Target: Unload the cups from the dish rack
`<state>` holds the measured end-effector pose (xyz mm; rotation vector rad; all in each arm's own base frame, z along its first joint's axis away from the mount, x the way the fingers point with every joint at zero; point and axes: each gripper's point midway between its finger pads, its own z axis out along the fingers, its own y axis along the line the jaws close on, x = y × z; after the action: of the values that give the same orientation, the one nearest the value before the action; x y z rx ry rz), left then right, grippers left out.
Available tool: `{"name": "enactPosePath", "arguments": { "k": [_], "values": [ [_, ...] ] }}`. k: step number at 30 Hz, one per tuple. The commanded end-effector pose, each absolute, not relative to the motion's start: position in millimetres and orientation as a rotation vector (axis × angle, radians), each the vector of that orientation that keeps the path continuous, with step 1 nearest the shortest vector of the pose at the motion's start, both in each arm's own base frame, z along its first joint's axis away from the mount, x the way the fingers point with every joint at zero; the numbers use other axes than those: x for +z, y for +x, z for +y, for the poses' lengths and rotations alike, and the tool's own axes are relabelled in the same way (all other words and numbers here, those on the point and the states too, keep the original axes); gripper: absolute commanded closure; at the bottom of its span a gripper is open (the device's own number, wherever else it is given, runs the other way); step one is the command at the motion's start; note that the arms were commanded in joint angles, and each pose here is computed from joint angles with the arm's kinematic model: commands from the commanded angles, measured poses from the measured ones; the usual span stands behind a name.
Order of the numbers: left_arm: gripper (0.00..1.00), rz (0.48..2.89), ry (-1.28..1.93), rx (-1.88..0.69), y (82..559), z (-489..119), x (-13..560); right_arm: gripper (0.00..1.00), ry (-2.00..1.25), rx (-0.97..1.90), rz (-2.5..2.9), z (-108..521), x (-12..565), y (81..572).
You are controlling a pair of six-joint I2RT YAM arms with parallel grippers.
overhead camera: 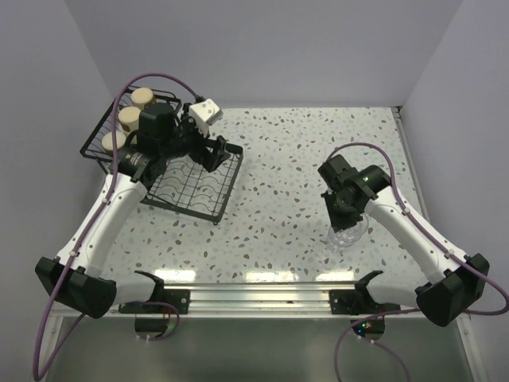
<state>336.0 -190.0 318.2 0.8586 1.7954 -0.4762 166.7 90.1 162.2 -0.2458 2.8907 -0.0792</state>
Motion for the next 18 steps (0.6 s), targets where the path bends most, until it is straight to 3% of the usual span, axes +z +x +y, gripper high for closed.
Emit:
{"name": "enactPosePath", "arguments": {
  "k": [1,3,4,8,13,18],
  "values": [
    [0.0,1.766,0.866,-0.482,338,-192,327,0.95,-0.276,-0.048,2.949,87,156,156],
    [0.0,1.771,0.866,-0.479,338,-191,325,0.82,-0.276,-0.058,2.959,86,156,153],
    [0.0,1.776,0.868,-0.475,338,-191,323,0.65,-0.276,-0.057,2.948,85,159,153],
    [0.0,1.81,0.87,-0.446,343,-187,313,0.44,-0.246,-0.006,2.895,89,174,158],
    [0.0,1.887,0.889,-0.4,355,-184,288,0.32,-0.241,0.027,2.852,90,197,159],
    [0.03,2.016,0.942,-0.106,392,-164,246,0.27,-0.255,0.134,2.75,99,232,165]
  ]
}}
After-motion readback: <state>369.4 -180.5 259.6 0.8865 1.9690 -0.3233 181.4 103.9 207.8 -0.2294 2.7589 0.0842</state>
